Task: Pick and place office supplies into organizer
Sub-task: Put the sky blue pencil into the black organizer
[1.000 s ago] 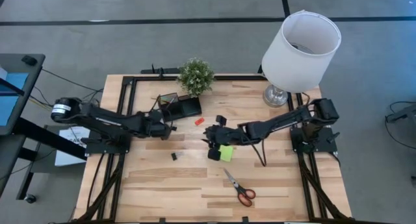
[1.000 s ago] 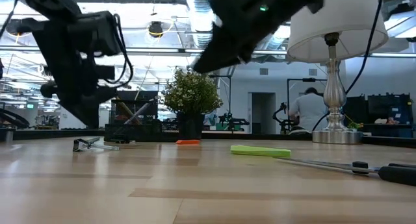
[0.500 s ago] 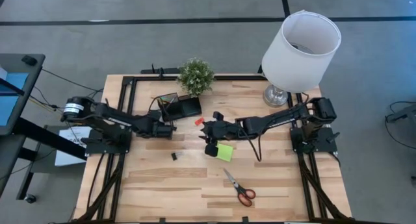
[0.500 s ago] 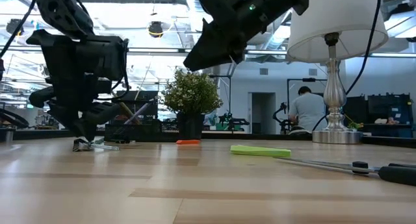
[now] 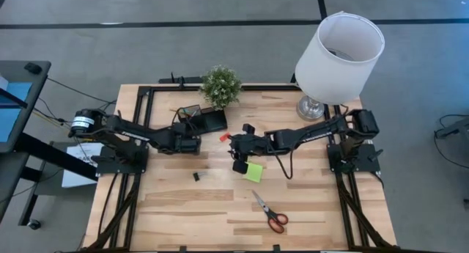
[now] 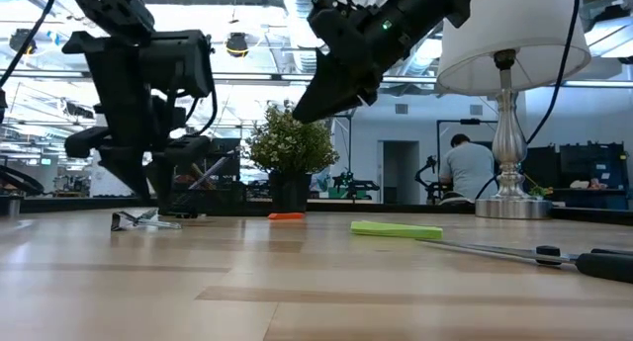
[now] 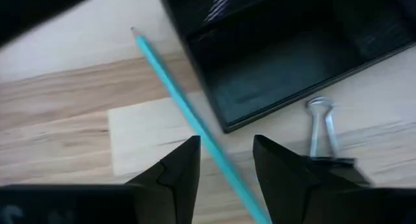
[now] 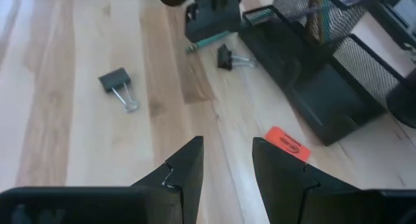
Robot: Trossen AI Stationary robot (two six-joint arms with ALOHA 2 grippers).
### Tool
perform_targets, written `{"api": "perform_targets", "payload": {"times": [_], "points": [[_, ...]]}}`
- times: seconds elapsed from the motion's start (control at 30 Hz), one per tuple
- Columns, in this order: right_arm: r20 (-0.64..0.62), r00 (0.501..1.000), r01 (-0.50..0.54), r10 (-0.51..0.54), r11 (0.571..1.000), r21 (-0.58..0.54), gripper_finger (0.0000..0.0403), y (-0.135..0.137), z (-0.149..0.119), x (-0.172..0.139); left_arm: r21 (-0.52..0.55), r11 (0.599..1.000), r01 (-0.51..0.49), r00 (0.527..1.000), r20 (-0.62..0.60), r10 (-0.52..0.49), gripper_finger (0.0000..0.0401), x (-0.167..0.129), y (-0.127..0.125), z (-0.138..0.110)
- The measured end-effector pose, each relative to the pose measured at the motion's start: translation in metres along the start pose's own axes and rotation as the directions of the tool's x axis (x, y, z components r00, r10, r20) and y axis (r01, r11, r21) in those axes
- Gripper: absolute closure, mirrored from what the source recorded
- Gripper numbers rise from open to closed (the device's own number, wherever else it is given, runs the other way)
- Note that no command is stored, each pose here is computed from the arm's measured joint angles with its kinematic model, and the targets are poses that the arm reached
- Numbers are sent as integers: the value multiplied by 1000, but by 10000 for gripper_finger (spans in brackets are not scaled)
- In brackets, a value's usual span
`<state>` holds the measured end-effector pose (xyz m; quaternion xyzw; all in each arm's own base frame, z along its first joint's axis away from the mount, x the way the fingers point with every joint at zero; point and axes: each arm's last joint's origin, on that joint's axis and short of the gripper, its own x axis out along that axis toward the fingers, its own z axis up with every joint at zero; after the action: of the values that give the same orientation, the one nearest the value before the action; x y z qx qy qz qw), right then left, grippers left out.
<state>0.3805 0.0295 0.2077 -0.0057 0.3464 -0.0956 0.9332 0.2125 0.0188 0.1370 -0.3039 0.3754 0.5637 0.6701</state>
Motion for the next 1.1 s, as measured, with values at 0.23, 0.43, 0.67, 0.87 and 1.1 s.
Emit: {"api": "perform_targets", "payload": {"times": [0.23,0.43,0.67,0.87,1.1], "points": [[-35,999,21,-21,1000,7,276,-9,-2,2,-86,996,30,1000,-1,-30,263,0,-3,1],[-35,999,20,-19,1000,6,276,-8,-2,2,-114,993,27,1000,-3,-27,263,0,-2,0],[-44,999,21,-21,1000,4,276,-9,-3,2,-157,987,-29,998,-60,19,263,12,14,-14],[-44,999,20,-20,1000,4,276,-9,-3,2,-173,984,-51,998,-53,42,263,17,22,-19],[-50,999,18,-18,1000,2,276,-9,-4,2,-51,998,-33,998,-57,30,263,12,22,-28]]}}
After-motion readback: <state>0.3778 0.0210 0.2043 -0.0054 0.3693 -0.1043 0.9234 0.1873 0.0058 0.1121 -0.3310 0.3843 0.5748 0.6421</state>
